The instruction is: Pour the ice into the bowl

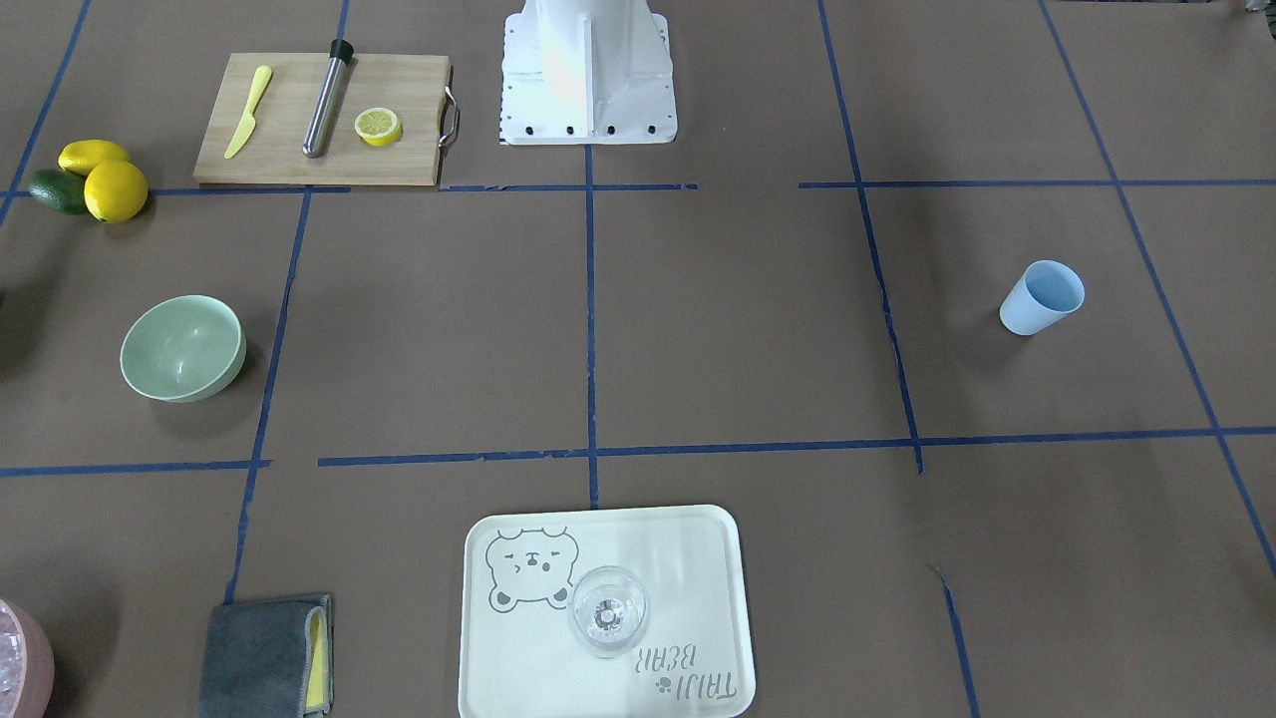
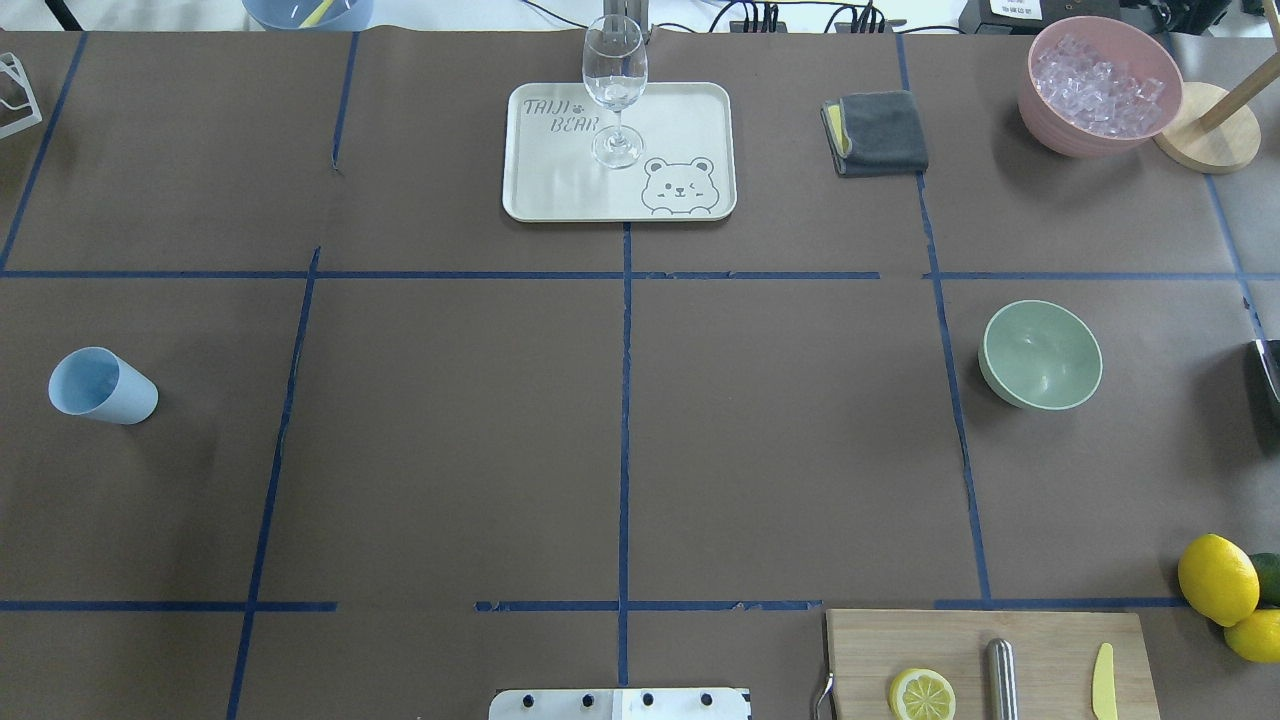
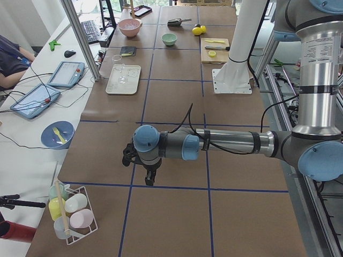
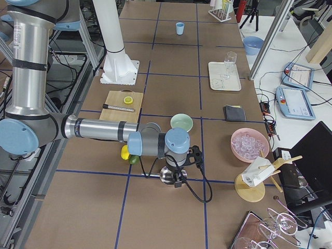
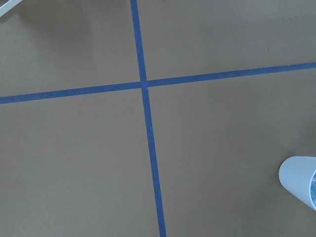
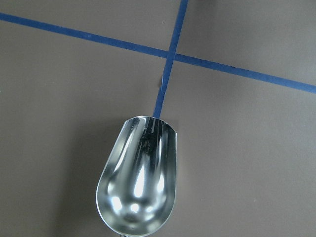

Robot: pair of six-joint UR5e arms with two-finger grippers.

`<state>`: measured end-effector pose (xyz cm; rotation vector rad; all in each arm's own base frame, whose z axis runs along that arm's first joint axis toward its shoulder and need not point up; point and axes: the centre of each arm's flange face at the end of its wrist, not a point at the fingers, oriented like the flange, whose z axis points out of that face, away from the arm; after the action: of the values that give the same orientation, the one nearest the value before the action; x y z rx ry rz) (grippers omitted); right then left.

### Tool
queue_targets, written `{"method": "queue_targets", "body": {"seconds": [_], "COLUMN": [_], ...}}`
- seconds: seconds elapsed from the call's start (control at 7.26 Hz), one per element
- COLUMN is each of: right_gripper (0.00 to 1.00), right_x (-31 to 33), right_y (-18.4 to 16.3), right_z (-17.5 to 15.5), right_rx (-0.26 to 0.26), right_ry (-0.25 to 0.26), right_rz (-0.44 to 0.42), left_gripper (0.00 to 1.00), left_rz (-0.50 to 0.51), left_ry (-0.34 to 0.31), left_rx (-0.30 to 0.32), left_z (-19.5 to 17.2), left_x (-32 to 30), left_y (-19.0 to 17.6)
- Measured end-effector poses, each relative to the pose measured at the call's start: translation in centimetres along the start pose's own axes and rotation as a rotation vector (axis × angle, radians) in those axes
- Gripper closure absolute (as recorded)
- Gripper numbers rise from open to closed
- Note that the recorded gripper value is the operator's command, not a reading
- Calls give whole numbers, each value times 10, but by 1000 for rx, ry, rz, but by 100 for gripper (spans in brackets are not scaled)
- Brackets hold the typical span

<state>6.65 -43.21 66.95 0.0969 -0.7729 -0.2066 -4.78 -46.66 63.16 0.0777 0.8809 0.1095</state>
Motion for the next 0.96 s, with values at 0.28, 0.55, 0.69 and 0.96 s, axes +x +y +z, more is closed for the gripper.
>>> {"method": "queue_targets", "body": {"seconds": [0.28, 0.55, 0.69, 0.96], "right_gripper": [0, 0, 0, 0], "right_x": [0, 0, 0, 1], "right_y": [0, 0, 0, 1], "right_z": [0, 0, 0, 1], "right_rx": [0, 0, 0, -3], "right_ry": [0, 0, 0, -2], "right_rz": [-1, -2, -2, 5], "left_gripper": [0, 0, 0, 0], "left_rz": [-4, -10, -12, -13], "left_ry": [-2, -2, -2, -1], "left_rx": [-3, -9, -11, -12], "left_z": [1, 4, 4, 5], "left_x": [-2, -4, -5, -5], "left_y": [1, 3, 3, 4]}}
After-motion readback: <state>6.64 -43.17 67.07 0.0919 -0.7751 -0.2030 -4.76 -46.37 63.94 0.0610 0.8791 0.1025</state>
